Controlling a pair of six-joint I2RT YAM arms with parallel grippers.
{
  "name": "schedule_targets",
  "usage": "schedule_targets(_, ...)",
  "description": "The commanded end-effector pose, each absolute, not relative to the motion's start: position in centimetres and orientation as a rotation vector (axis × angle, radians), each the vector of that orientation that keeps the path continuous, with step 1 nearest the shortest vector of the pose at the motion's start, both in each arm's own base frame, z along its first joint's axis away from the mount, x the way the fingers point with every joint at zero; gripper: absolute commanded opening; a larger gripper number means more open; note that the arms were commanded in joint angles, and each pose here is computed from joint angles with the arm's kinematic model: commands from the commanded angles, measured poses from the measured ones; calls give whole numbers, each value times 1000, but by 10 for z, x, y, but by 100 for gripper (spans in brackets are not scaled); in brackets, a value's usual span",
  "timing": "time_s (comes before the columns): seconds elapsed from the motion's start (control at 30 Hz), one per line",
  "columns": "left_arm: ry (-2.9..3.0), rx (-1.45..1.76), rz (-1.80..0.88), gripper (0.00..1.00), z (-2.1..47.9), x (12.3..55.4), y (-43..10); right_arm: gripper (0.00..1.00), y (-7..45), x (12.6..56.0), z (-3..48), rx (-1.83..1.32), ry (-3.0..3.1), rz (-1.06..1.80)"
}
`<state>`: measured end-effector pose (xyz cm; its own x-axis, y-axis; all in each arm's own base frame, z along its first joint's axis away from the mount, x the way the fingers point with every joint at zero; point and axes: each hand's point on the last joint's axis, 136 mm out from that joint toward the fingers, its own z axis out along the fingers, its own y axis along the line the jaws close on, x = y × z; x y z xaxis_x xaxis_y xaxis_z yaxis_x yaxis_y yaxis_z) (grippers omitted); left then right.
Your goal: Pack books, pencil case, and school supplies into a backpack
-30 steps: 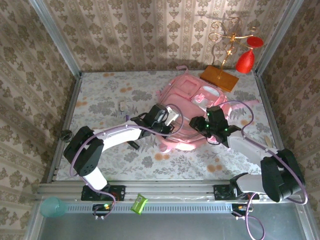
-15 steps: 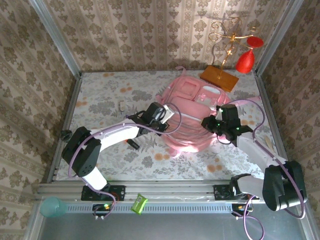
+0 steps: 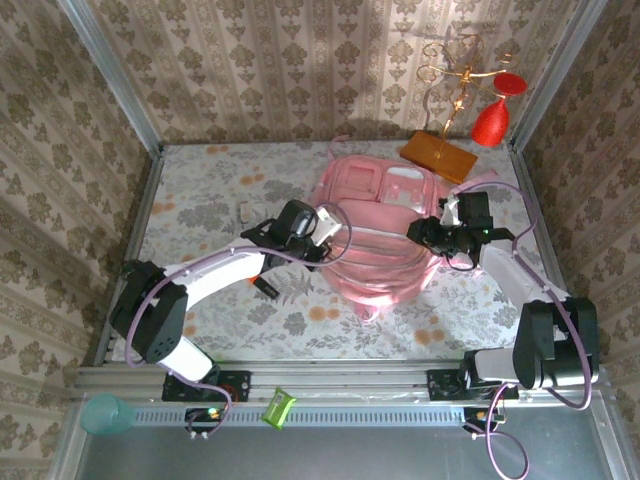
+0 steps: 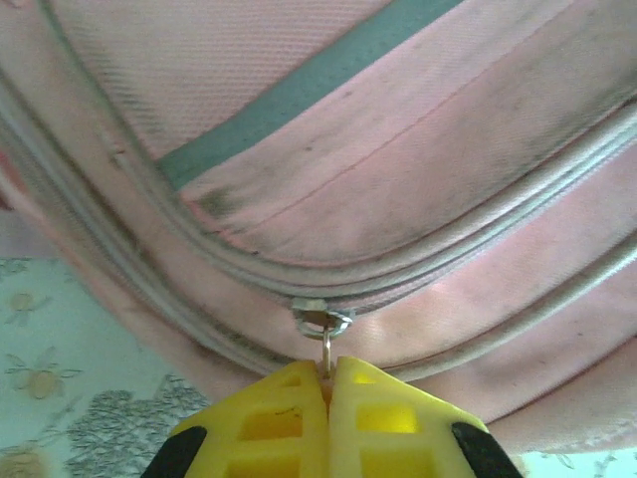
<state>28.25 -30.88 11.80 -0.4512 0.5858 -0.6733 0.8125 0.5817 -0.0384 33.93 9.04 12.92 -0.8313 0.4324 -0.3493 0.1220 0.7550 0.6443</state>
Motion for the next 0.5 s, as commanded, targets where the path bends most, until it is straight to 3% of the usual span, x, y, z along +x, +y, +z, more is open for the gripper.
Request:
schedule_targets(0.0,2254,1132,-524,0,112,259,-315,47,79,332,142,488,2422,747)
schedule_targets(0.17,2250,1105,-526,0,110,256,-323,54,83,303,131,559,2417,667)
schedule_targets(0.47,2211,1143,-575,0,118,239,-338,55,105,301,115,597,2406,660)
